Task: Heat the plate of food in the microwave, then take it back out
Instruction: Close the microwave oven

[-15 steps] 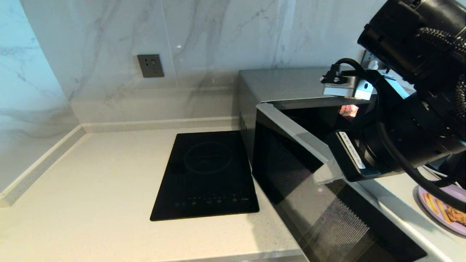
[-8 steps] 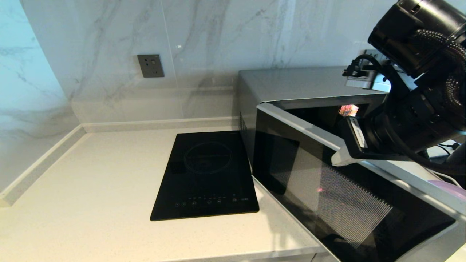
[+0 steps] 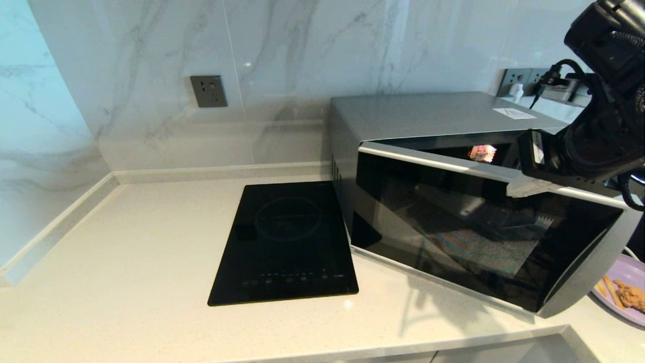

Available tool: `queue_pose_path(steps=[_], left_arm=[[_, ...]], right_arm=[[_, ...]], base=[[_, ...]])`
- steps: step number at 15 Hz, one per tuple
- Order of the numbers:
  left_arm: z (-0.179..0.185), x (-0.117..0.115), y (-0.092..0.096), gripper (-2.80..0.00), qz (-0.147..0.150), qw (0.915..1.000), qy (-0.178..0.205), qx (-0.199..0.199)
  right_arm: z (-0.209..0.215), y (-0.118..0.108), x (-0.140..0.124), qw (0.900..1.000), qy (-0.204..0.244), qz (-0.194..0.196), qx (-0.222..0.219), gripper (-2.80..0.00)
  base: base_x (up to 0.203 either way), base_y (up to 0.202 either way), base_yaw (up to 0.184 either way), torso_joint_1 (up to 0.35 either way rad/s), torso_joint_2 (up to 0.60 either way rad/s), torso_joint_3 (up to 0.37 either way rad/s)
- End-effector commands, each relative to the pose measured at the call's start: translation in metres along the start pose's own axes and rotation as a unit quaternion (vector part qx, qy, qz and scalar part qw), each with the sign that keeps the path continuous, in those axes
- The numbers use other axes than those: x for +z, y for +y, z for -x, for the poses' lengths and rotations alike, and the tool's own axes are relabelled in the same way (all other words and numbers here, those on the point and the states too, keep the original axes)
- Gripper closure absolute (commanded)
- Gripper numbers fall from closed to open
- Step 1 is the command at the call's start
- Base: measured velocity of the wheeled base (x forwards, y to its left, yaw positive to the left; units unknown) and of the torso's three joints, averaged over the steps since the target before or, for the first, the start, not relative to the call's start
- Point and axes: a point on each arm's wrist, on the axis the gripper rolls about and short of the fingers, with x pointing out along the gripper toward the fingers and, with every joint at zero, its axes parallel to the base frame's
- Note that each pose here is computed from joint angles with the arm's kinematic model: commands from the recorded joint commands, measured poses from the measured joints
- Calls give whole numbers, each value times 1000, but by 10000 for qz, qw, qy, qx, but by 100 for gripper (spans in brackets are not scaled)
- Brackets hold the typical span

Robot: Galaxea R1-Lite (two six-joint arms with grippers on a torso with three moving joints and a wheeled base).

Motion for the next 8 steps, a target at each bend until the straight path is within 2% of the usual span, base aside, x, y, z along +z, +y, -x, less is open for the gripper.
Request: queue_pose_path(steps=[1,5,8], left_arm=[[0,0,0,0,3,10000,6,4],[0,0,0,0,3,10000,6,4],[0,0,0,0,3,10000,6,4]], right_arm=[[-8,-9,8,9995,-33,-287,-149,0],[-38,-14,26,9981,-81,-532,-310,0],[-68,-26,46,9954,-236,-810,-458,0]], base=[[0,0,0,0,0,0],[0,0,0,0,0,0],[0,0,0,0,0,0]])
